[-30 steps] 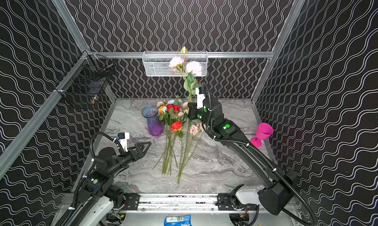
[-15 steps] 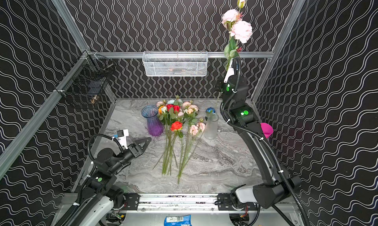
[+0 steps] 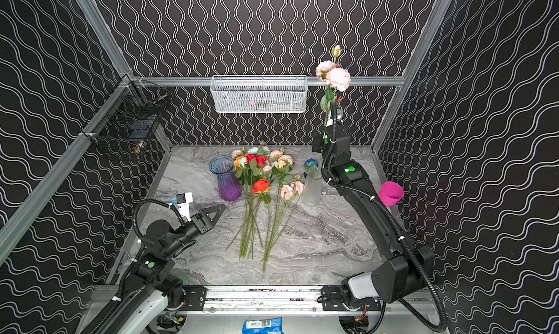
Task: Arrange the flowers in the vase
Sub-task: 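Lower the pink rose stem into the clear glass vase with the right gripper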
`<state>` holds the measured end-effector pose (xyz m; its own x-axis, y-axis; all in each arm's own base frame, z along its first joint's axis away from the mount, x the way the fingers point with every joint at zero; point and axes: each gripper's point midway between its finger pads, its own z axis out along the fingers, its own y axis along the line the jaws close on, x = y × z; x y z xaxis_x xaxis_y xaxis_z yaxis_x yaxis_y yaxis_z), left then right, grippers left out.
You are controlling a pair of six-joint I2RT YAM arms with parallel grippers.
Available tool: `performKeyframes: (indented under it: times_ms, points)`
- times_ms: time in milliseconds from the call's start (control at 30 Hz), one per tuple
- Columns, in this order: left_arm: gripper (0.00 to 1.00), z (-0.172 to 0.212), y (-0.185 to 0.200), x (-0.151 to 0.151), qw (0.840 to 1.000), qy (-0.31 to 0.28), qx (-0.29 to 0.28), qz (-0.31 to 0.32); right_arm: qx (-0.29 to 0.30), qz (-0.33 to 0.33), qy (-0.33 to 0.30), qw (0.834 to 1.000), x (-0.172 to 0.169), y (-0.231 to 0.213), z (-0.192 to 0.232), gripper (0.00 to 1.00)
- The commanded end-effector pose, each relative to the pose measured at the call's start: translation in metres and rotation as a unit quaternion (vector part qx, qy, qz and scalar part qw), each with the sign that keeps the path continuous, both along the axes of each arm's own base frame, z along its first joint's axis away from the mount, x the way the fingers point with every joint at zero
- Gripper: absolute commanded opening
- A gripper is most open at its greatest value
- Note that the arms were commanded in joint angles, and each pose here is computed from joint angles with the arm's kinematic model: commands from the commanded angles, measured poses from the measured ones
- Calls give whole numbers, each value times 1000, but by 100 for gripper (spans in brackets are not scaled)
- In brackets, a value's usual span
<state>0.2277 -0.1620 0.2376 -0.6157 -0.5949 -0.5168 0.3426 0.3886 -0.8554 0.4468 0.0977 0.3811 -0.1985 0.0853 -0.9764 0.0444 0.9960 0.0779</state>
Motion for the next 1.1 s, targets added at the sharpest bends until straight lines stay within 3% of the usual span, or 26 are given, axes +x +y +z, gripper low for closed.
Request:
performKeyframes:
  times_ms: [0, 167, 400, 733, 1067]
  points:
    - [99, 4, -1, 1, 1000, -11, -8, -1, 26, -1, -2, 1000, 1, 2, -15, 0]
    - [99, -3, -3, 1, 1000, 3, -10, -6, 54, 3, 24, 998, -3, 5, -50, 2]
    - [98, -6, 0, -3, 1000, 6, 7, -2, 60, 5, 43, 997, -8, 5, -72, 14]
    - [99, -3, 1, -7, 1000, -3, 13, -5, 62, 12, 51, 997, -15, 6, -67, 26]
    - [98, -9, 2, -9, 1000, 1, 19, -4, 72, 26, 45, 996, -28, 7, -55, 31]
